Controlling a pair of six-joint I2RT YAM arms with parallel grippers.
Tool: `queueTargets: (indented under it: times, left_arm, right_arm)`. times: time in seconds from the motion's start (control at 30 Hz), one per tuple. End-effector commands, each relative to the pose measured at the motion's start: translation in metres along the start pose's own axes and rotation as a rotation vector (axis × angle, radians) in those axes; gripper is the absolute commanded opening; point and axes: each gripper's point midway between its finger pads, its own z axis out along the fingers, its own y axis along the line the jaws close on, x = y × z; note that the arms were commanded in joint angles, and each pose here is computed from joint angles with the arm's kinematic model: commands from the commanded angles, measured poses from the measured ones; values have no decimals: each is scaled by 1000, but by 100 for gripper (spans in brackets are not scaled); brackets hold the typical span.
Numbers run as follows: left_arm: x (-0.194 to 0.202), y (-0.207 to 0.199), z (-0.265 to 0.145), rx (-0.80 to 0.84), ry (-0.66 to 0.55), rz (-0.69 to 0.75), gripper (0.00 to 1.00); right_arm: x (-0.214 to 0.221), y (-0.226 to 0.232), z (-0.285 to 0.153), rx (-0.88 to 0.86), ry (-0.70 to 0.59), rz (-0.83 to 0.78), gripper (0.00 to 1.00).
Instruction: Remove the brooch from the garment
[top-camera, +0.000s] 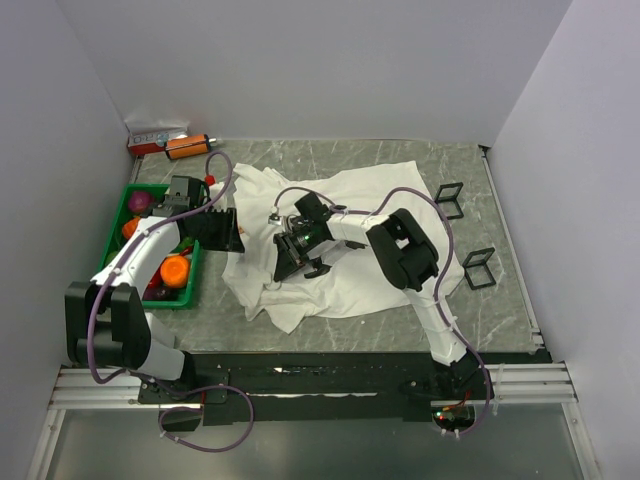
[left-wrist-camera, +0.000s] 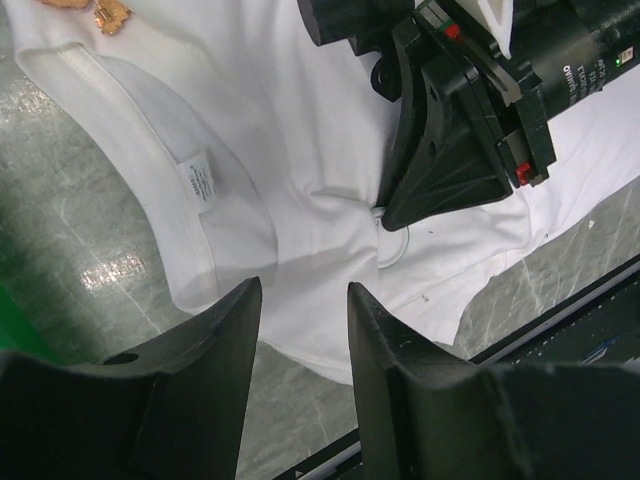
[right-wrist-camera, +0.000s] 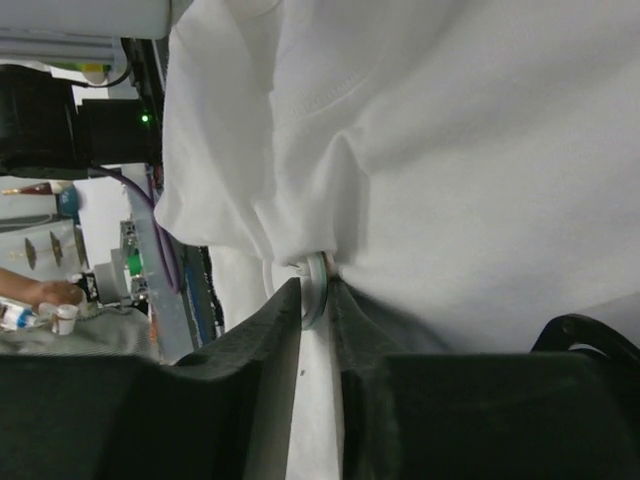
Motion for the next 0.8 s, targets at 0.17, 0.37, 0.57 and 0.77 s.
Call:
queueTargets:
  times: [0.17, 0.37, 0.57, 0.77]
  left_arm:
    - [-18, -56, -16, 326, -68, 145, 48]
    - [-18, -87, -15, 527, -92, 241, 52]
    - [-21, -89, 7, 592, -75, 277, 56]
    - [-13, -83, 23, 630, -42, 322, 55]
  right_arm:
    - [-29, 30, -33, 16, -80, -121, 8]
    - [-49, 55, -68, -26, -127, -133, 6]
    - [-50, 64, -76, -86, -97, -158, 5]
    - [-41, 65, -75, -99, -84, -190, 4]
